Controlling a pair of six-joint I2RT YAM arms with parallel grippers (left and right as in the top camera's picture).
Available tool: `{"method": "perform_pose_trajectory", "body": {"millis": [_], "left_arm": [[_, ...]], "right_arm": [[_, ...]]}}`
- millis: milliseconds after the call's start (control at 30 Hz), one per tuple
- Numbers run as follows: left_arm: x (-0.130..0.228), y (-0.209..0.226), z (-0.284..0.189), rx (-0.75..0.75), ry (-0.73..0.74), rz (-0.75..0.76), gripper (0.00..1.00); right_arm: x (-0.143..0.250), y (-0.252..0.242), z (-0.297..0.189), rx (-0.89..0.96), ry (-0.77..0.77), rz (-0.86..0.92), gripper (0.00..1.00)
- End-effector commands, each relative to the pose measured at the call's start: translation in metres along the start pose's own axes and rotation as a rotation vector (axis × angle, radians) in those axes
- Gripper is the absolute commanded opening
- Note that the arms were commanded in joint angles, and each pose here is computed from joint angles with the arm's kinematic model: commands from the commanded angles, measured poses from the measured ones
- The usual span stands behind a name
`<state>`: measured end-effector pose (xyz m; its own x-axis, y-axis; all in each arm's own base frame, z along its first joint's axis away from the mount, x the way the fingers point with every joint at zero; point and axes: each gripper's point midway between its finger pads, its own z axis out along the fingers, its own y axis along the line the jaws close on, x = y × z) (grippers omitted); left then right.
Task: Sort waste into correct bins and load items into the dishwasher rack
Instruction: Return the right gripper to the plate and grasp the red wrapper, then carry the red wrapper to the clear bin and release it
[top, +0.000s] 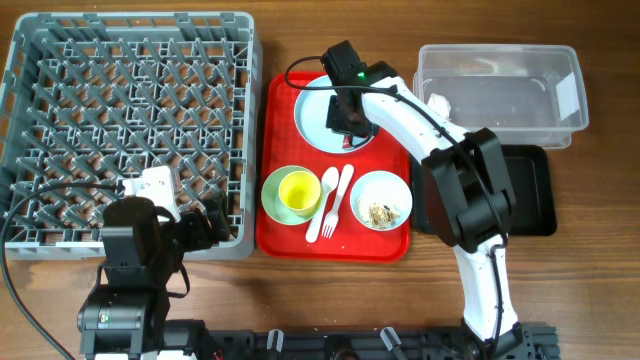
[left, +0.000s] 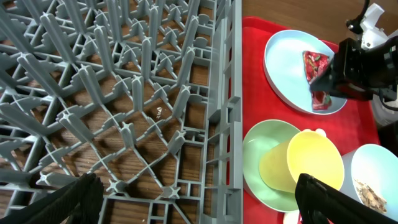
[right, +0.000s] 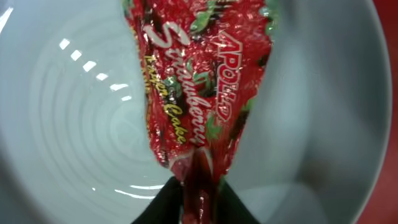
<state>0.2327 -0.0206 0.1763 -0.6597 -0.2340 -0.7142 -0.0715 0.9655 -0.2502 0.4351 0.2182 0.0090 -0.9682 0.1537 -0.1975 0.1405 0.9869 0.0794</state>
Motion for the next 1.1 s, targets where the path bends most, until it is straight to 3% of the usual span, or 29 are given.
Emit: {"method": "perform_pose_trajectory", "body": {"millis": [0,133,233,400,633,700,800,900,1067], "left_arm": [[-0.007,-0.004,-0.004,0.017,-0.019,0.011,1.00],[-0.007,-0.004,-0.004,0.017,-0.019,0.011,1.00],[-0.007,-0.004,-0.004,0.017,-0.019,0.011,1.00],[-0.007,-0.004,-0.004,0.017,-0.019,0.011,1.00],[-0.007,-0.004,-0.004,0.017,-0.019,0.011,1.00],[-0.007,-0.004,-0.004,0.017,-0.019,0.011,1.00],[-0.007,-0.004,-0.004,0.017,-0.019,0.011,1.00],[-0.007,-0.004,-0.004,0.017,-0.019,0.011,1.00],[-0.007,-0.004,-0.004,0.017,-0.019,0.011,1.00]], "right_arm": [[0.005,-0.005,0.000,0.009,0.024,0.003,0.04],[-0.011,-0.012,-0.037,-0.015,-0.028,0.000,0.04],[-0.036,-0.027,-0.092,-0.028,-0.148,0.042,0.04],[-0.069,-0.076,-0.171,-0.054,-0.313,0.203,0.04],[-0.066,-0.172,-0.160,0.045,-0.217,0.610,0.05],[-0.070,-0.188,-0.152,0.029,-0.200,0.650,0.11],[-0.077,-0.201,-0.145,0.017,-0.201,0.655,0.33],[-0.088,-0.204,-0.144,-0.001,-0.230,0.609,0.62],[-0.092,-0.185,-0.151,-0.094,-0.226,0.408,0.69]]}}
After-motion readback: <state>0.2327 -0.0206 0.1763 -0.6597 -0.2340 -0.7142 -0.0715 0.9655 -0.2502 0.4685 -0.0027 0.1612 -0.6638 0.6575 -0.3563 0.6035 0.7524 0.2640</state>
